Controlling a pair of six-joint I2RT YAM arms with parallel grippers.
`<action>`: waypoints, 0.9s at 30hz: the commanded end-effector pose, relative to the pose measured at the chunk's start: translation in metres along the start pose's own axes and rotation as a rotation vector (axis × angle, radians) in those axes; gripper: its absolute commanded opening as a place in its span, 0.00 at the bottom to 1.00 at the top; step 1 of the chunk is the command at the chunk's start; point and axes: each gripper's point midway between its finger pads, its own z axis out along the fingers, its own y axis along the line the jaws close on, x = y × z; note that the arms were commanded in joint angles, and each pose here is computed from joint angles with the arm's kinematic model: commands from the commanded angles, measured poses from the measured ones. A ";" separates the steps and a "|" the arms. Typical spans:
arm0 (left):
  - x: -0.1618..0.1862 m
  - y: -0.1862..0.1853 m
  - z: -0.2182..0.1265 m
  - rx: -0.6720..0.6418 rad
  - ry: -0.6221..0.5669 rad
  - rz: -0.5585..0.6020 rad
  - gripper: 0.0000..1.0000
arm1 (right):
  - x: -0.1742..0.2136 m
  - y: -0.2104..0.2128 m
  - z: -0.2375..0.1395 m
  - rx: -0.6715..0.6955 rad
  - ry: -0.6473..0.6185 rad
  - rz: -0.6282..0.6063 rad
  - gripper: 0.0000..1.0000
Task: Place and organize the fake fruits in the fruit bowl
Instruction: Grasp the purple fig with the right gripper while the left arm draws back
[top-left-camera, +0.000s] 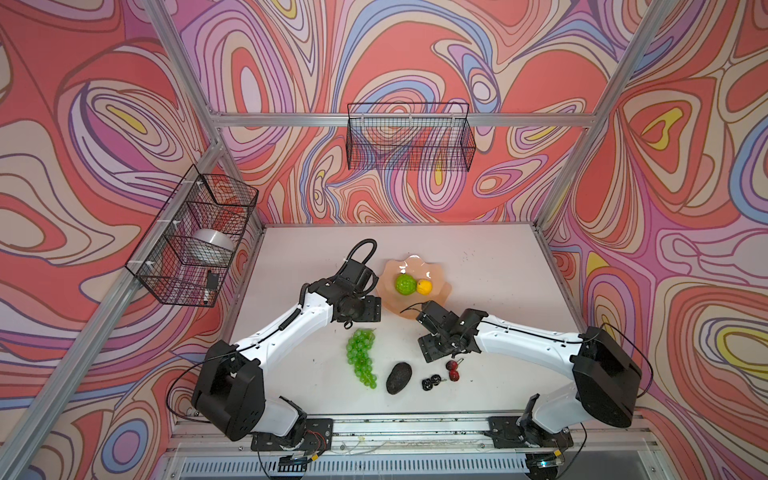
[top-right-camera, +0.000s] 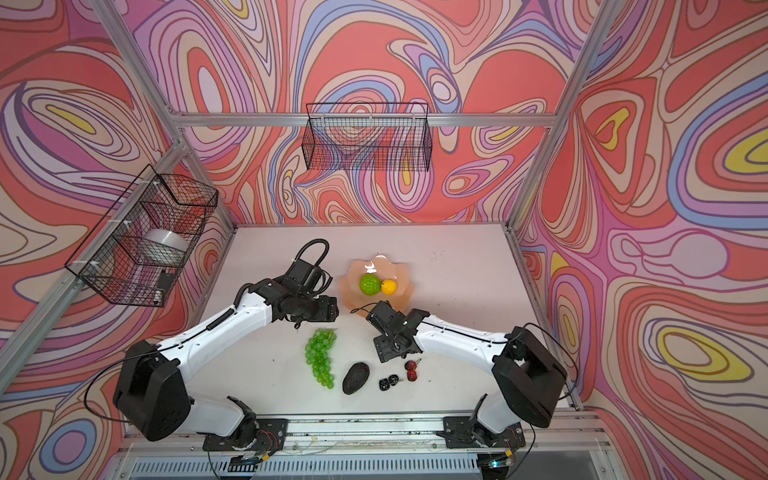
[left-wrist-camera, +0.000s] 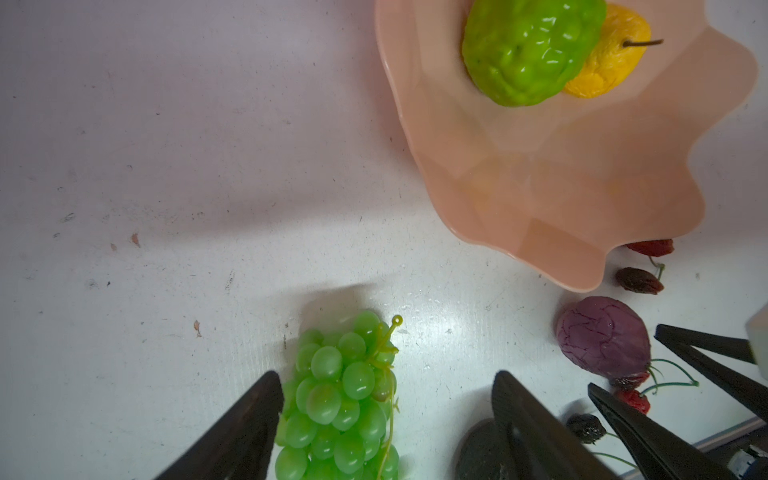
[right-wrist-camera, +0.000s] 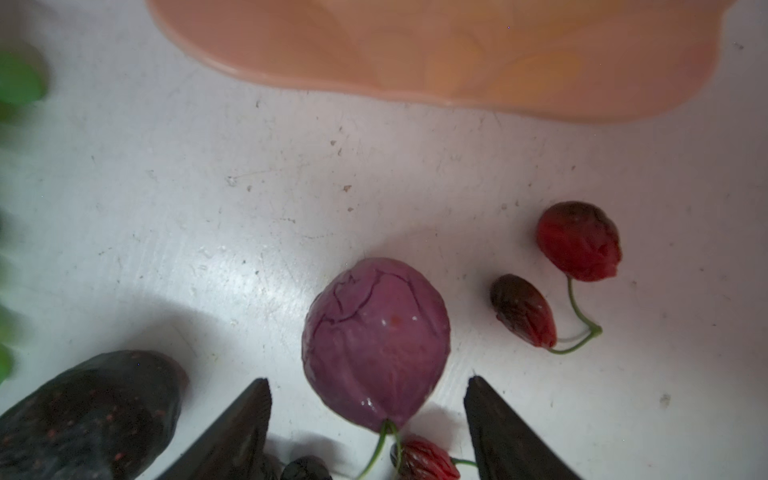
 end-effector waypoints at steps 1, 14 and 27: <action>-0.006 0.002 -0.005 -0.007 -0.034 -0.019 0.83 | -0.002 0.000 0.007 0.009 -0.009 -0.020 0.77; -0.005 0.000 0.002 -0.006 -0.008 -0.029 0.82 | -0.010 0.000 0.025 -0.020 0.002 -0.003 0.68; -0.003 0.002 0.007 -0.016 0.001 -0.033 0.82 | -0.006 -0.001 0.035 -0.024 0.015 0.000 0.60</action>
